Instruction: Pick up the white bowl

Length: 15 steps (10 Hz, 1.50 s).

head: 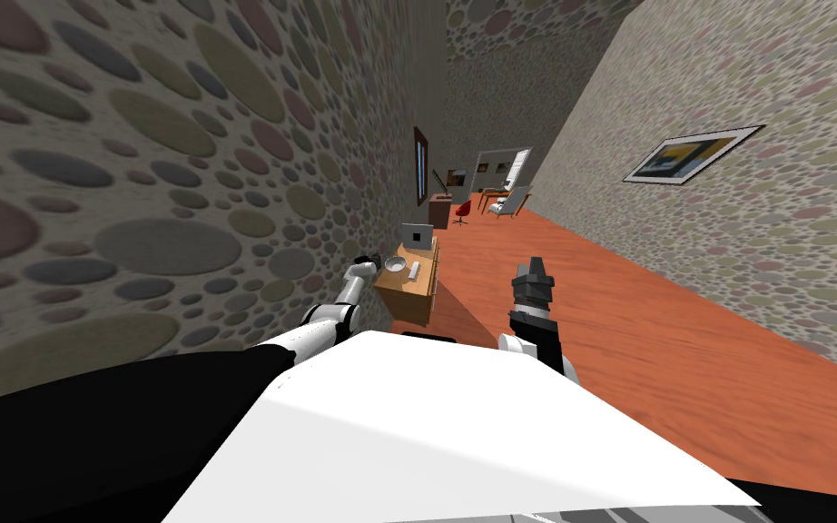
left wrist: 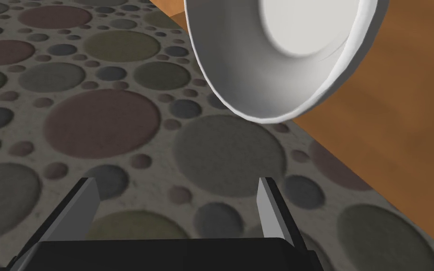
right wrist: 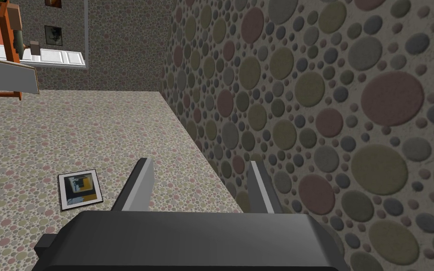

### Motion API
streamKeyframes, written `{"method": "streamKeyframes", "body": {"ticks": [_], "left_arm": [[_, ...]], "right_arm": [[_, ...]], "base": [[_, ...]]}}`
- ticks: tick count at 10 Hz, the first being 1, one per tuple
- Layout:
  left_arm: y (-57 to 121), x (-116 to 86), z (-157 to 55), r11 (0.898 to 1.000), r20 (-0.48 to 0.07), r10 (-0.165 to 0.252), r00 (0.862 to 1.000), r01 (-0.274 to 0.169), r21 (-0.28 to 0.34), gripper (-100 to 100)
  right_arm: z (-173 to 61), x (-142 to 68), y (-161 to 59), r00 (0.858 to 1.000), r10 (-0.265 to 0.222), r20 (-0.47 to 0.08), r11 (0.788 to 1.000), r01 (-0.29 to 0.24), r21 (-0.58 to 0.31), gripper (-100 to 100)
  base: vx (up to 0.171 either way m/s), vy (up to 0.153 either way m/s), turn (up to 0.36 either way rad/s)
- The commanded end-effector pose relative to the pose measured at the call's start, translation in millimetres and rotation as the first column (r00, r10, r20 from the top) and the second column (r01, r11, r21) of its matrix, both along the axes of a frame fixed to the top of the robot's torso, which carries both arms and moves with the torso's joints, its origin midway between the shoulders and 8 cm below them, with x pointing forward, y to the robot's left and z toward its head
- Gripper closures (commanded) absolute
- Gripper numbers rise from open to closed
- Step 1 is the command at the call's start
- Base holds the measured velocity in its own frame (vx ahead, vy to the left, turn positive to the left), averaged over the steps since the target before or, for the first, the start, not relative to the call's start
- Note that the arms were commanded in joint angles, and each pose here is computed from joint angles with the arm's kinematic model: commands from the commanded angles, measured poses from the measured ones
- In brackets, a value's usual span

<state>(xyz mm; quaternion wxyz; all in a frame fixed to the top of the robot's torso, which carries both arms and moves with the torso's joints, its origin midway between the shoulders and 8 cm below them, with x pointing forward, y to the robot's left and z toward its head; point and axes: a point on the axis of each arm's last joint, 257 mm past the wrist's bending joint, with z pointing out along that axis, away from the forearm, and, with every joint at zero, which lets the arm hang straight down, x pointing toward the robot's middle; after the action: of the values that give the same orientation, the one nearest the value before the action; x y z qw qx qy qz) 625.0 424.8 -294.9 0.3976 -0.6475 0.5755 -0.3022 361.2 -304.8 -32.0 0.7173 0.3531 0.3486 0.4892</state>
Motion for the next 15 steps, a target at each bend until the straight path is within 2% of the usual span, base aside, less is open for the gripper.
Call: {"method": "streamKeyframes", "body": {"ticks": [1, 2, 3, 6, 7, 8, 10, 12, 13, 14, 15], "left_arm": [[0.9, -4.4, -11.3, 1.000, -0.045, 0.006, 0.999, -0.007, -0.016, -100], [1.9, -4.0, -17.7, 0.999, -0.086, 0.012, 0.996, -0.015, -0.037, -100], [1.6, -5.7, -20.5, 0.999, -0.097, 0.011, 0.995, -0.015, -0.039, -100], [0.2, -6.2, -27.6, 0.997, -0.173, 0.011, 0.985, -0.025, -0.078, -100], [1.2, -10.9, -36.1, 0.996, -0.191, 0.015, 0.981, -0.031, -0.082, -100], [0.4, -14.0, -41.9, 0.994, -0.233, 0.014, 0.972, -0.039, -0.102, -100], [-0.5, -18.5, -48.3, 0.992, -0.274, 0.012, 0.962, -0.046, -0.120, -100], [-2.8, -23.7, -52.5, 0.988, -0.329, 0.003, 0.944, -0.055, -0.147, -100], [-3.7, -30.8, -60.2, 0.985, -0.366, 0.000, 0.931, -0.063, -0.161, -100], [-3.7, -33.6, -64.1, 0.984, -0.374, 0.001, 0.927, -0.067, -0.163, -100], [-4.6, -39.2, -69.1, 0.982, -0.402, -0.003, 0.916, -0.073, -0.174, -100]], "right_arm": [[0.0, 0.0, 0.0, 1.000, 0.000, 0.000, 1.000, 0.000, 0.000, 0], [0.0, 0.0, 0.0, 1.000, 0.000, 0.000, 1.000, 0.000, 0.000, 0], [0.0, 0.0, 0.0, 1.000, 0.000, 0.000, 1.000, 0.000, 0.000, 0], [0.0, 0.0, 0.0, 1.000, 0.000, 0.000, 1.000, 0.000, 0.000, 0], [0.0, 0.0, 0.0, 1.000, 0.000, 0.000, 1.000, 0.000, 0.000, 0], [0.0, 0.0, 0.0, 1.000, 0.000, 0.000, 1.000, 0.000, 0.000, 0], [0.0, 0.0, 0.0, 1.000, 0.000, 0.000, 1.000, 0.000, 0.000, 0], [0.0, 0.0, 0.0, 1.000, 0.000, 0.000, 1.000, 0.000, 0.000, 0], [0.0, 0.0, 0.0, 1.000, 0.000, 0.000, 1.000, 0.000, 0.000, 0], [0.0, 0.0, 0.0, 1.000, 0.000, 0.000, 1.000, 0.000, 0.000, 0], [0.0, 0.0, 0.0, 1.000, 0.000, 0.000, 1.000, 0.000, 0.000, 0]], "base": [[0.000, -0.033, -0.007], [0.004, -0.055, -0.015], [0.006, -0.044, -0.003], [0.005, -0.038, -0.012], [0.009, -0.030, -0.009], [0.013, -0.042, -0.017], [0.016, -0.050, -0.019], [0.023, -0.042, -0.025], [0.048, -0.051, -0.034], [0.031, -0.033, -0.005], [0.023, -0.030, -0.015]]}}
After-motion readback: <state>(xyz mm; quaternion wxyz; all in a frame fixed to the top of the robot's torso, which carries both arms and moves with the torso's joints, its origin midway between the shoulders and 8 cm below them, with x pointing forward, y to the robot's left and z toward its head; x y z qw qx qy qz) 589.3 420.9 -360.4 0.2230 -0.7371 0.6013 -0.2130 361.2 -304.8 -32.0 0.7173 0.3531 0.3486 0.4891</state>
